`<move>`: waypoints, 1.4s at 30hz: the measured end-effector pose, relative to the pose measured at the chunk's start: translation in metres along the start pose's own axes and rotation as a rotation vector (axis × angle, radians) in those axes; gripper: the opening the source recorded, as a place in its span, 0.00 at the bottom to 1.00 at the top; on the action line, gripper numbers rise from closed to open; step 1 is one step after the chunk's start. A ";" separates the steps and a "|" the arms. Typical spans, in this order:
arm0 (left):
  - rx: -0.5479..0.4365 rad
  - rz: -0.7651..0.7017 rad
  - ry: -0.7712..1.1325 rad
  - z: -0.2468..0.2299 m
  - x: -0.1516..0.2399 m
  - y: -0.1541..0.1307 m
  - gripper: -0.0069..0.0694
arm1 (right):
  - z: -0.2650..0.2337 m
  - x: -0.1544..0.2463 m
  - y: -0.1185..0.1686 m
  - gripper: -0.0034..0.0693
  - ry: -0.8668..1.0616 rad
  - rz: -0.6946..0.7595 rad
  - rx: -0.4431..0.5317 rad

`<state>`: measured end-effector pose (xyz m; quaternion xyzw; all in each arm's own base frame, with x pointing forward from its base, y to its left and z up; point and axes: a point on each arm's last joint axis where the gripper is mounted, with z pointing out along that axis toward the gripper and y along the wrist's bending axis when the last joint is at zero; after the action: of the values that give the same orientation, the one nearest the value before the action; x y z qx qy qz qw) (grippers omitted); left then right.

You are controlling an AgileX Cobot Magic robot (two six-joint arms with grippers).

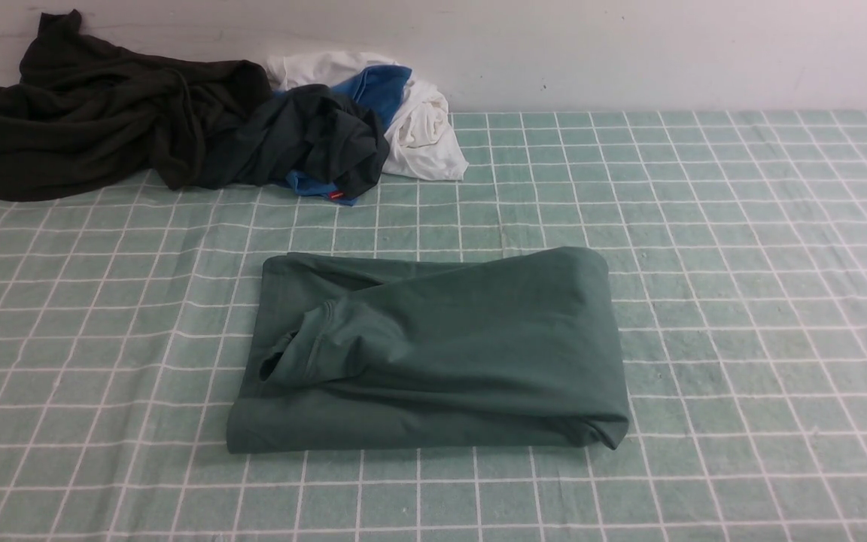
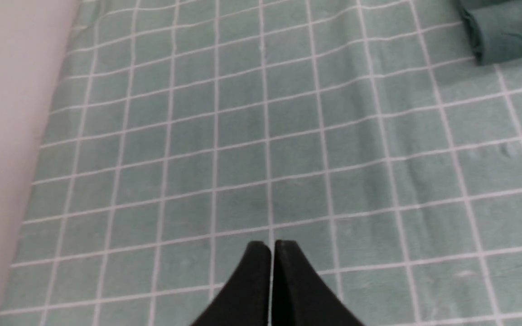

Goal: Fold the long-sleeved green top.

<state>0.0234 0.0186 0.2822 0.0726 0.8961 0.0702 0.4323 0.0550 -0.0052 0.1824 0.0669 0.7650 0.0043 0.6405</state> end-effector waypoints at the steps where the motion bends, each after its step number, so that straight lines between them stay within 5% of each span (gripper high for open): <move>1: 0.024 -0.012 -0.028 0.000 -0.002 -0.002 0.09 | 0.000 0.000 0.000 0.03 0.000 0.000 0.000; 7: 0.151 -0.146 -0.199 0.004 -0.016 -0.017 0.09 | 0.000 0.000 0.000 0.03 0.000 0.000 0.000; 19: -0.028 -0.215 -0.557 0.058 0.023 -0.025 0.09 | 0.000 0.000 0.000 0.03 0.000 0.000 0.000; 26: -0.005 -0.241 -0.440 0.088 0.057 -0.034 0.09 | 0.000 0.000 0.000 0.03 0.000 -0.001 0.000; 42: 0.016 -0.283 -0.408 0.088 0.059 -0.035 0.09 | 0.000 0.000 0.000 0.03 0.002 -0.001 0.001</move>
<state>0.0534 0.0007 0.1765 -0.0375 0.7921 -0.0140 0.6091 0.0549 -0.0052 0.1825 0.0668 0.7656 0.0038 0.6398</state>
